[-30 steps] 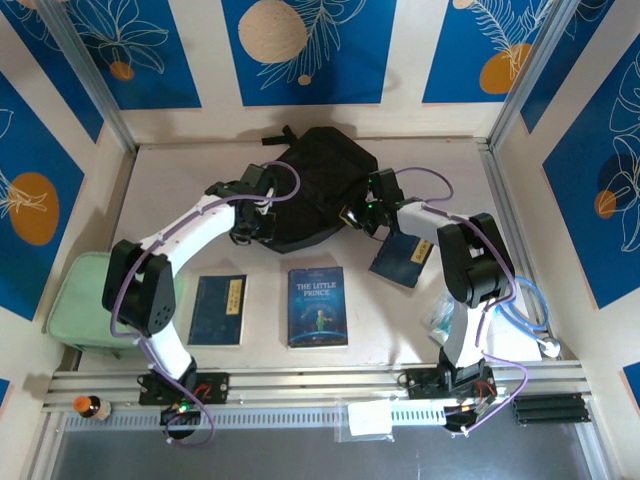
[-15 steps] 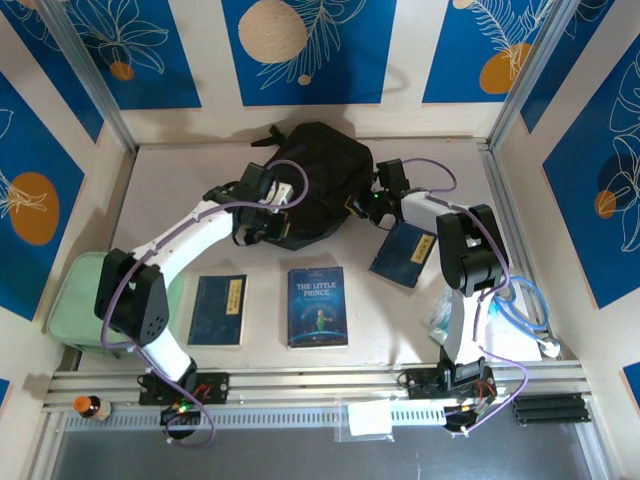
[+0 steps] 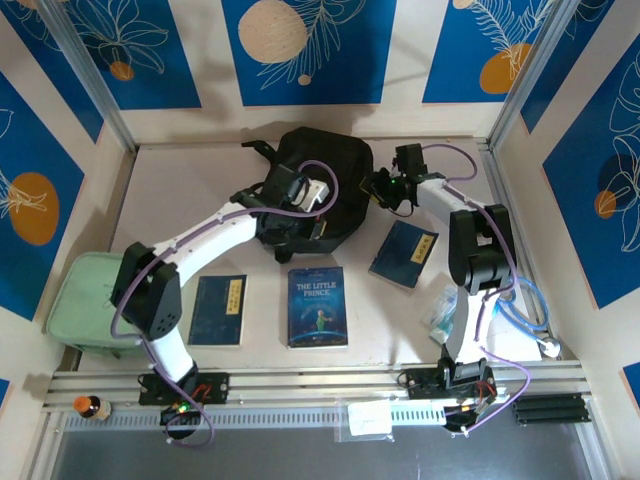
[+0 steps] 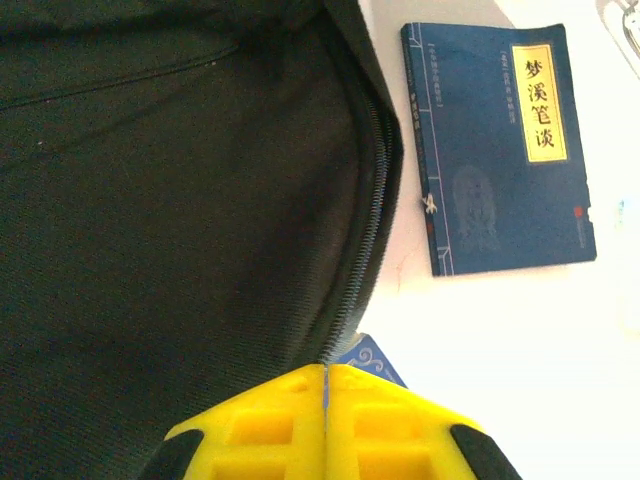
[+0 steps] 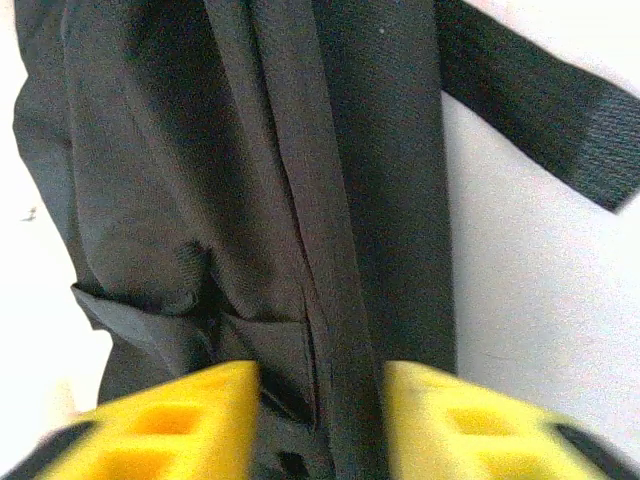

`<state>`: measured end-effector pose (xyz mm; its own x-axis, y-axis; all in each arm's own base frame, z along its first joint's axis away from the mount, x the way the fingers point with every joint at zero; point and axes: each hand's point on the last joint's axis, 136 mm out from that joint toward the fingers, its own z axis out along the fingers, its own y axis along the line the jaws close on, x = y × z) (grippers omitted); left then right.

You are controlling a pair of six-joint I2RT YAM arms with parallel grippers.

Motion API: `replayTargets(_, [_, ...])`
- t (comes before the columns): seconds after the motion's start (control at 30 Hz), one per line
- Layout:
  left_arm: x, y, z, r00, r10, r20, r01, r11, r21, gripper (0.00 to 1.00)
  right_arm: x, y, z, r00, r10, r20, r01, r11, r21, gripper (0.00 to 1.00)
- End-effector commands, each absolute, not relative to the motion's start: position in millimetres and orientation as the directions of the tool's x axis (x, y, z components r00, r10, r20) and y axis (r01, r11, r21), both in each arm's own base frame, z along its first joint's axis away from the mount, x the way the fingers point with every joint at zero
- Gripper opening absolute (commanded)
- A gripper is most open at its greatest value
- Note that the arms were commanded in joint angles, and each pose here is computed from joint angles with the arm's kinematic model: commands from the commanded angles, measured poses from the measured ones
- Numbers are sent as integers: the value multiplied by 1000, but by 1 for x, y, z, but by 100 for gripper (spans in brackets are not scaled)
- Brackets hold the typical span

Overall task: Pack the student bag
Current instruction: Unzip the student bag at the top-center of the table.

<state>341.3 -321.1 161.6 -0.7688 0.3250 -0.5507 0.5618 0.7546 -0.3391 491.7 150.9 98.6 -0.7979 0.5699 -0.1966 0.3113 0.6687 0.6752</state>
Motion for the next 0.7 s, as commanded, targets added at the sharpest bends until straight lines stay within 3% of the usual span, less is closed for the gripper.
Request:
replayTargets(0.0, [350, -337, 166, -775, 288, -563, 551, 744, -378, 0, 459, 136, 109, -786, 602, -145, 386, 660, 645, 53])
replayTargets(0.07, [349, -341, 164, -778, 294, -555, 555, 736, -388, 0, 435, 139, 111, -787, 609, -94, 417, 639, 647, 58])
replayTargets(0.3, [339, -367, 168, -756, 335, -562, 609, 676, -416, 0, 357, 170, 121, -772, 630, 86, 495, 510, 704, 62])
replayTargets(0.5, [326, -388, 172, -736, 363, -572, 642, 643, -417, 0, 335, 188, 122, -706, 683, 187, 579, 404, 708, 73])
replayTargets(0.67, [320, -395, 172, -729, 370, -576, 653, 629, -422, 0, 335, 189, 108, -656, 718, 235, 639, 363, 678, 74])
